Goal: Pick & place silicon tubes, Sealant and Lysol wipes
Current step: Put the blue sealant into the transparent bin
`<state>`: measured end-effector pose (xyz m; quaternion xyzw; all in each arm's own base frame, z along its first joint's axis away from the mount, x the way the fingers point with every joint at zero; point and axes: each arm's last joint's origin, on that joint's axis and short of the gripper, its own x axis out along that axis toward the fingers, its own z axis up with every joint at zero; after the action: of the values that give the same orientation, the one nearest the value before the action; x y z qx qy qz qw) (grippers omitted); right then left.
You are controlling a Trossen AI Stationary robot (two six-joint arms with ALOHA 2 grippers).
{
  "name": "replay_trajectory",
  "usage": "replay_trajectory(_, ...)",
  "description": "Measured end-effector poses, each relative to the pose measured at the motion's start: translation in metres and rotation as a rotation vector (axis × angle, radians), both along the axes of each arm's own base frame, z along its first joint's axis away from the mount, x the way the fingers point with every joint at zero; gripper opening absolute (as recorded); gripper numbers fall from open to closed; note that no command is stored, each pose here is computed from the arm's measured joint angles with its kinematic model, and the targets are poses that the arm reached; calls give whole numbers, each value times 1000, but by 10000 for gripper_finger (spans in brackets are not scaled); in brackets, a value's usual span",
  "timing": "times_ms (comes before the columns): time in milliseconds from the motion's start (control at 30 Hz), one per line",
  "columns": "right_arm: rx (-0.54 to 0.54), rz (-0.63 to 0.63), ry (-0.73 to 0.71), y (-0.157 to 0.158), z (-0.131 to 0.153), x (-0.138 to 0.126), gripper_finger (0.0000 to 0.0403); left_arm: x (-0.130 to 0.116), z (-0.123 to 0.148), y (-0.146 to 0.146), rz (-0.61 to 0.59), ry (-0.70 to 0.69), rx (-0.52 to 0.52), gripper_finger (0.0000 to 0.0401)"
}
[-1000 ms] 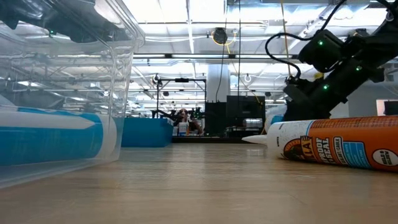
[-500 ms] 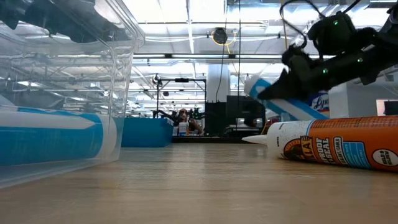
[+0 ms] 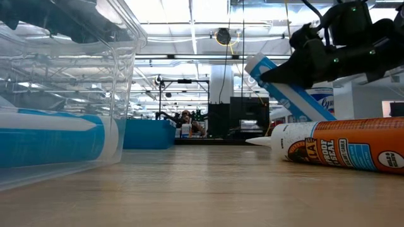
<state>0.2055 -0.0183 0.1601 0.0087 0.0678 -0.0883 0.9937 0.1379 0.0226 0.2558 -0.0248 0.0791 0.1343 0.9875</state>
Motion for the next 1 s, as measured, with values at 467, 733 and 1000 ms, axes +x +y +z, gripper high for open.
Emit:
replay_trajectory(467, 2, 13, -2, 2, 1, 1, 204, 0, 0, 0, 0, 0, 0, 274)
replay_trajectory(733, 2, 13, -5, 2, 1, 1, 204, 0, 0, 0, 0, 0, 0, 273)
replay_trajectory(1000, 2, 13, -5, 2, 1, 1, 204, 0, 0, 0, 0, 0, 0, 274)
